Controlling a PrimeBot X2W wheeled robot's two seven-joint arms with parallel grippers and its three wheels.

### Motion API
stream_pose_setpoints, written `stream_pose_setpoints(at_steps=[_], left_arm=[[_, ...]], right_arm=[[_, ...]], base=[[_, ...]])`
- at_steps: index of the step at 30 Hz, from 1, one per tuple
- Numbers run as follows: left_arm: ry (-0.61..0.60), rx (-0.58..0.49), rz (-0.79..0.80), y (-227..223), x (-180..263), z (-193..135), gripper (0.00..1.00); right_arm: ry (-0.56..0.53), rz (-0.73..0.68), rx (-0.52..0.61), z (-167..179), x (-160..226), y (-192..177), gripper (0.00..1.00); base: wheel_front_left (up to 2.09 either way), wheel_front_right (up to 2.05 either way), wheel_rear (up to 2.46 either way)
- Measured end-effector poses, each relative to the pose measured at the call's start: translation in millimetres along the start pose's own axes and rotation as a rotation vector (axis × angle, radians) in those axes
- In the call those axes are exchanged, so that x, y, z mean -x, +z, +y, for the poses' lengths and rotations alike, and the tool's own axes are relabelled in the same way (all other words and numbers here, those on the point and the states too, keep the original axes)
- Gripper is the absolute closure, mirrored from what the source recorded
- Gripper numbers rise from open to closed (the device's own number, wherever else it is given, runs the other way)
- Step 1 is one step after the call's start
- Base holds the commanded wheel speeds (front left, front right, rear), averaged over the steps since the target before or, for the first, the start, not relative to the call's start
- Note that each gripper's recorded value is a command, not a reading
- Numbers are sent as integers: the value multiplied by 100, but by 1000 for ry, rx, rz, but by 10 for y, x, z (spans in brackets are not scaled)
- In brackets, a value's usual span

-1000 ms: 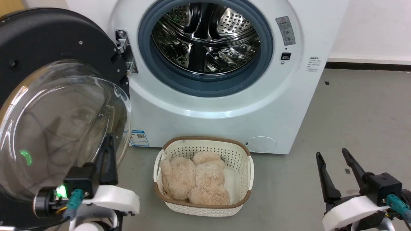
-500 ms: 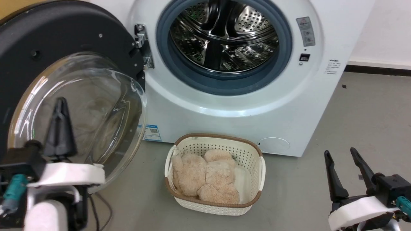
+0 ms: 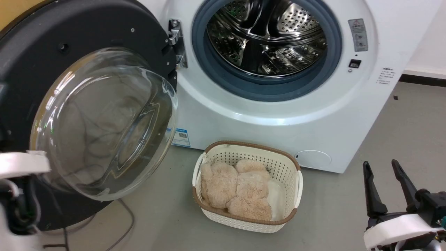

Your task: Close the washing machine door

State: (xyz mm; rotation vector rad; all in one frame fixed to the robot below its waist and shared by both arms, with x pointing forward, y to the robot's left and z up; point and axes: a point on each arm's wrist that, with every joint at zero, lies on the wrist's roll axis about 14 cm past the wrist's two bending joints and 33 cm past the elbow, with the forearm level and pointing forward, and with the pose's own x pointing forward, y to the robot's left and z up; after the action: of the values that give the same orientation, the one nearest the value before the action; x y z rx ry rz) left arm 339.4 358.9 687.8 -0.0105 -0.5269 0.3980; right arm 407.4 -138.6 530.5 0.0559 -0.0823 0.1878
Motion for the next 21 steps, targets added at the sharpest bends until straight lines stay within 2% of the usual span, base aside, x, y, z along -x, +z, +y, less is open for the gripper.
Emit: stream_pose_setpoints(at_steps=[4, 5, 10, 16, 21], left_arm=[[52, 18, 9, 5, -42, 235, 100], [83, 18, 9, 24, -64, 388, 100], [162, 20, 20, 63, -110, 754, 100], [260, 88, 172, -202, -40, 1125, 100], [336, 202, 300, -415, 56, 1384, 100]], right_arm=[[5, 0, -6, 18, -29, -19, 0], [9, 2, -8, 30, -48, -35, 0], [15, 5, -12, 48, -86, -75, 0], [16, 5, -16, 50, -128, -116, 0], [19, 7, -19, 62, -158, -148, 0]], base=[[0, 0, 0], [0, 0, 0], [0, 0, 0], [0, 0, 0], [0, 0, 0]])
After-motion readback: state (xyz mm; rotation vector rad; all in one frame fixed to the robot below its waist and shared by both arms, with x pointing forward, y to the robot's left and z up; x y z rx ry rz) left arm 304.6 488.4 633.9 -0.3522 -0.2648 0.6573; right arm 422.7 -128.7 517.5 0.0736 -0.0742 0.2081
